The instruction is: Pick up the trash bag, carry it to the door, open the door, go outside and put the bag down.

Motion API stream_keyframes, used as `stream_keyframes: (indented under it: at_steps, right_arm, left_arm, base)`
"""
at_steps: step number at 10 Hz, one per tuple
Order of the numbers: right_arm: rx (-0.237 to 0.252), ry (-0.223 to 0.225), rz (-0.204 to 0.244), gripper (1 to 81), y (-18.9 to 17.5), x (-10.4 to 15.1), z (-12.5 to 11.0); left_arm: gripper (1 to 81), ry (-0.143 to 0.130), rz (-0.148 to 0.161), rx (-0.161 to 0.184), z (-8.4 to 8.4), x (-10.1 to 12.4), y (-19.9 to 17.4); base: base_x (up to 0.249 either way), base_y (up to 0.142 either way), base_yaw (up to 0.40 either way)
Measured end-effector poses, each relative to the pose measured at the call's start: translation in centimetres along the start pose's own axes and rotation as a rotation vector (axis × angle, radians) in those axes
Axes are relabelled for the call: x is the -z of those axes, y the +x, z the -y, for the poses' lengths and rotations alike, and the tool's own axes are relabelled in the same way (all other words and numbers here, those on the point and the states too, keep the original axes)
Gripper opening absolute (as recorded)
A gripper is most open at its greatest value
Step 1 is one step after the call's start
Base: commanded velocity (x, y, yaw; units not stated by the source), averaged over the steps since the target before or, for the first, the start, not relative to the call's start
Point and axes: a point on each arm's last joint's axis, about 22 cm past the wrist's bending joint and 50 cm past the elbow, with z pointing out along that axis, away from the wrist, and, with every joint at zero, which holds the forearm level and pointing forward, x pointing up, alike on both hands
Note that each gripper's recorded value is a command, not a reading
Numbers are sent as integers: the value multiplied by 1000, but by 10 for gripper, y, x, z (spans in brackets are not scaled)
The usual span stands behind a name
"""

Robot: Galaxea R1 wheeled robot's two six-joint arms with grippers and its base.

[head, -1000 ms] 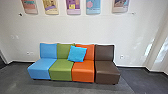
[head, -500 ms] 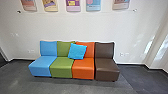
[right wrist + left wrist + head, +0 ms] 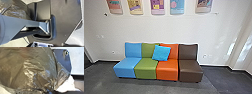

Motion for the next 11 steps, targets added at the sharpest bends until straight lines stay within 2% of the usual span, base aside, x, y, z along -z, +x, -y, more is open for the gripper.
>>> stream_keyframes:
  at_steps: [2, 5, 9, 11]
  right_arm:
    - [-9, -10, 19, 811, -19, 2, -5]
    - [-13, 3, 39, 811, -38, -1, 5]
    - [-11, -1, 35, 811, -38, -8, 12]
    - [5, -21, 19, 811, -32, -12, 8]
  left_arm:
    - [10, -2, 18, 8, -2, -2, -18]
    - [10, -6, 37, 18, -5, -6, -41]
    - [10, 0, 34, 18, -1, -4, -40]
    - [10, 19, 14, 12, 9, 0, -29]
  base:
    - [0, 0, 0]
    - [0, 0, 0]
    - [0, 0, 0]
    - [0, 0, 0]
